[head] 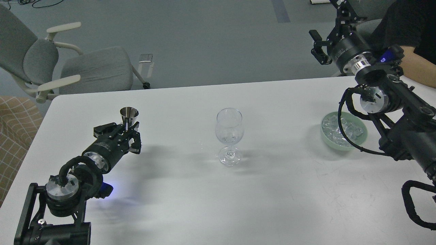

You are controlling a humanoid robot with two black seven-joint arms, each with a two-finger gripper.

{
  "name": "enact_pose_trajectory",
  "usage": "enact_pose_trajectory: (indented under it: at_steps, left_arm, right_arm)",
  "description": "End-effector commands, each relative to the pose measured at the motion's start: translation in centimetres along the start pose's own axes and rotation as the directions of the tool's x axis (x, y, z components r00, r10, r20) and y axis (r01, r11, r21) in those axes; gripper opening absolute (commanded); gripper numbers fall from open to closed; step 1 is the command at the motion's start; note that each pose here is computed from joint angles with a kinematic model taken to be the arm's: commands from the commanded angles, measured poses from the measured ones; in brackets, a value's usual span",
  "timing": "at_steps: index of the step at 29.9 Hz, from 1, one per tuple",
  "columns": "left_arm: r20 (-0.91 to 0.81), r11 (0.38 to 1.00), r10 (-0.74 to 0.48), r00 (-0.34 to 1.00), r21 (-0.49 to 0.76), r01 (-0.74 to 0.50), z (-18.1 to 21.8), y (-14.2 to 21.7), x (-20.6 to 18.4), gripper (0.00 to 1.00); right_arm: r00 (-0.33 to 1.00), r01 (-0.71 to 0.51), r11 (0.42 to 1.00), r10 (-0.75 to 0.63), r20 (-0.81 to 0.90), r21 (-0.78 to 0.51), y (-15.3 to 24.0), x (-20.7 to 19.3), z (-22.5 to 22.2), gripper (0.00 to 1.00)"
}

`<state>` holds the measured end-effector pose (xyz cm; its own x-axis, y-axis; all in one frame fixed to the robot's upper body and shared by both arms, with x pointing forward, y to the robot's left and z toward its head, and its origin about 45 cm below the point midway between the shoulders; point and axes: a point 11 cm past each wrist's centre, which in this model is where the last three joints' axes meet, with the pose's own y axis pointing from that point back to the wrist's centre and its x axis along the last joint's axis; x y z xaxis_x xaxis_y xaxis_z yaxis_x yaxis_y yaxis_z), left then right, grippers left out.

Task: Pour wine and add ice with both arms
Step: 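Carry the jigger back and lower it onto the table with the left gripper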

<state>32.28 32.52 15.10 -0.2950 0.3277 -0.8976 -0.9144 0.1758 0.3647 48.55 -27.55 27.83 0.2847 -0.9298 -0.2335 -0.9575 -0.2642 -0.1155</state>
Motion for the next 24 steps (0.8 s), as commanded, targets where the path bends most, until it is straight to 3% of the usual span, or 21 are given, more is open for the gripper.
enact_pose_trajectory:
  at_steps: [1, 14, 24]
  left_arm:
    - [-0.018, 1.0, -0.014, 1.0, -0.01, 0.014, 0.4, 0.1, 0.5, 0.08]
    - [-0.054, 1.0, -0.002, 0.999, 0.001, 0.002, 0.2, -0.2, 2.0, 0.28]
    - [-0.063, 1.0, -0.006, 0.998, 0.002, 0.006, 0.3, -0.2, 2.0, 0.34]
  right_arm:
    - [1.0, 0.001, 1.0, -0.001, 0.002, 0.0, 0.0, -0.1, 0.1, 1.0]
    - [1.0, 0.005, 1.0, -0.005, -0.005, -0.012, 0.1, -0.1, 0.4, 1.0]
    - [1.0, 0.007, 1.0, -0.007, -0.003, -0.013, 0.1, -0.3, 0.5, 1.0]
